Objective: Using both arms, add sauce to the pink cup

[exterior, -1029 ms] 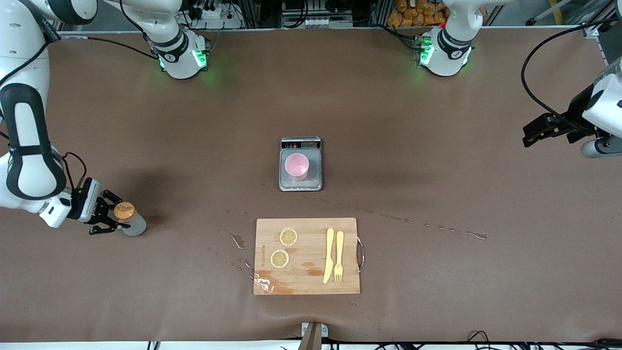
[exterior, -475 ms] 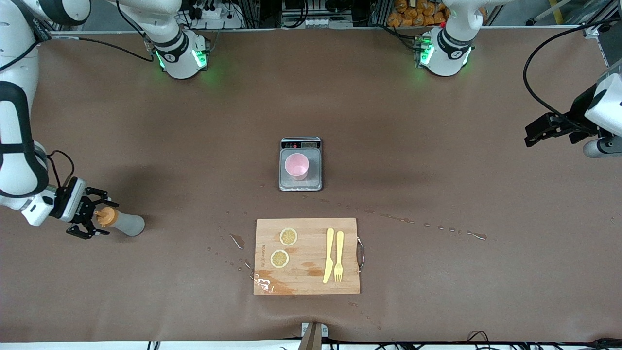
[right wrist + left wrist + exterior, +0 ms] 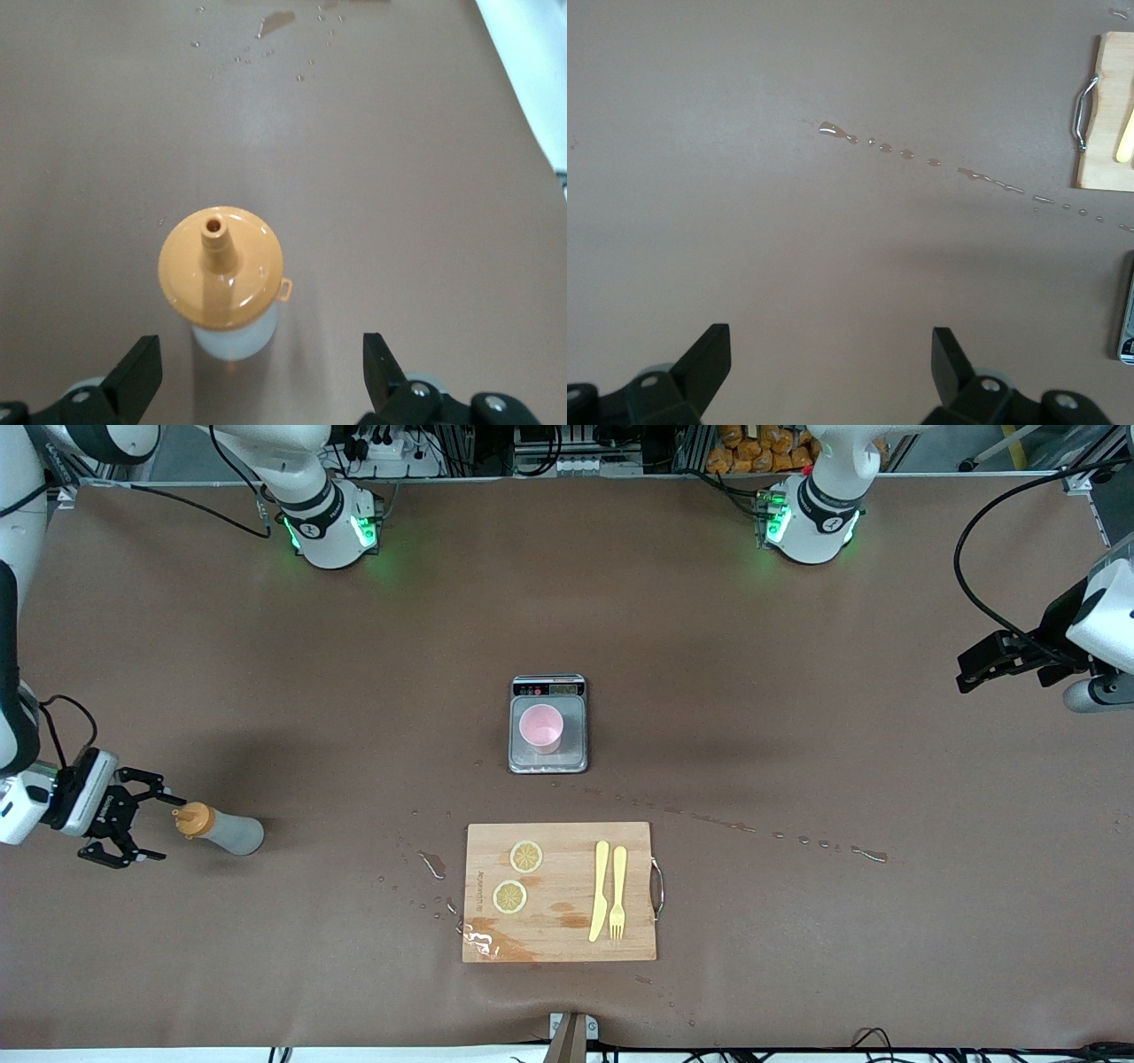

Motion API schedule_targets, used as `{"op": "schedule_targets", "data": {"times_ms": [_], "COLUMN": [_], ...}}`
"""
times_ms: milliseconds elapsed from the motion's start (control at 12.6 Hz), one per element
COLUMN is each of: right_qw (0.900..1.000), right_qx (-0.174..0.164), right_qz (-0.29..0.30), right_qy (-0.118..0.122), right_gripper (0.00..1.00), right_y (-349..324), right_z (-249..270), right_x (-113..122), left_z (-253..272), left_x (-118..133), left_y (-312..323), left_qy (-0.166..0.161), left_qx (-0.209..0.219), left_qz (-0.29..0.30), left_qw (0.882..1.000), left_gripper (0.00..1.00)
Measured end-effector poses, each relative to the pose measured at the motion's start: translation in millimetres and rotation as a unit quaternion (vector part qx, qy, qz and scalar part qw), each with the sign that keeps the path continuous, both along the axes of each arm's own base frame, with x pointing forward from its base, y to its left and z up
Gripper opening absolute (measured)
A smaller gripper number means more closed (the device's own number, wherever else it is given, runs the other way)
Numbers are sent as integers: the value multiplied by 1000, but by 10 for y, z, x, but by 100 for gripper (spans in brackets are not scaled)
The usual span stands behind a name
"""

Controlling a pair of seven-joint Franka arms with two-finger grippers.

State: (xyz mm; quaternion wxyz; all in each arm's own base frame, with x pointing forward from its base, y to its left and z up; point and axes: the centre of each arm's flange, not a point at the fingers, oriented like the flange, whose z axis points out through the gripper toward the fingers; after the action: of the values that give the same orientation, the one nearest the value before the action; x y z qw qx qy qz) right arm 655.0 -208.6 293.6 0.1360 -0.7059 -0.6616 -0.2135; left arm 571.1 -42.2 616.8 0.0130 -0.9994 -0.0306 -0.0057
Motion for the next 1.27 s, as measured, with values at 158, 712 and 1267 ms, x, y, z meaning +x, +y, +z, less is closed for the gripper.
{"op": "schedule_targets", "data": {"times_ms": [158, 712, 1267], "right_qw": [999, 953, 830], "right_qx": [-32, -153, -170], "right_qz": [-31, -216, -491], "right_qy": [25, 147, 203], "right_gripper": [100, 100, 100], "right_y": [75, 848, 1582], "right_z": [336, 1830, 2907], "right_x": [27, -239, -742], "left_z": [0, 3, 4], "left_x": [0, 0, 0], "left_y": [0, 1, 4], "left_qy": [0, 0, 0], "left_qx": [0, 0, 0], "left_qz": [0, 0, 0], "left_qw": [1000, 1000, 1000], "left_gripper": [100, 100, 100]}}
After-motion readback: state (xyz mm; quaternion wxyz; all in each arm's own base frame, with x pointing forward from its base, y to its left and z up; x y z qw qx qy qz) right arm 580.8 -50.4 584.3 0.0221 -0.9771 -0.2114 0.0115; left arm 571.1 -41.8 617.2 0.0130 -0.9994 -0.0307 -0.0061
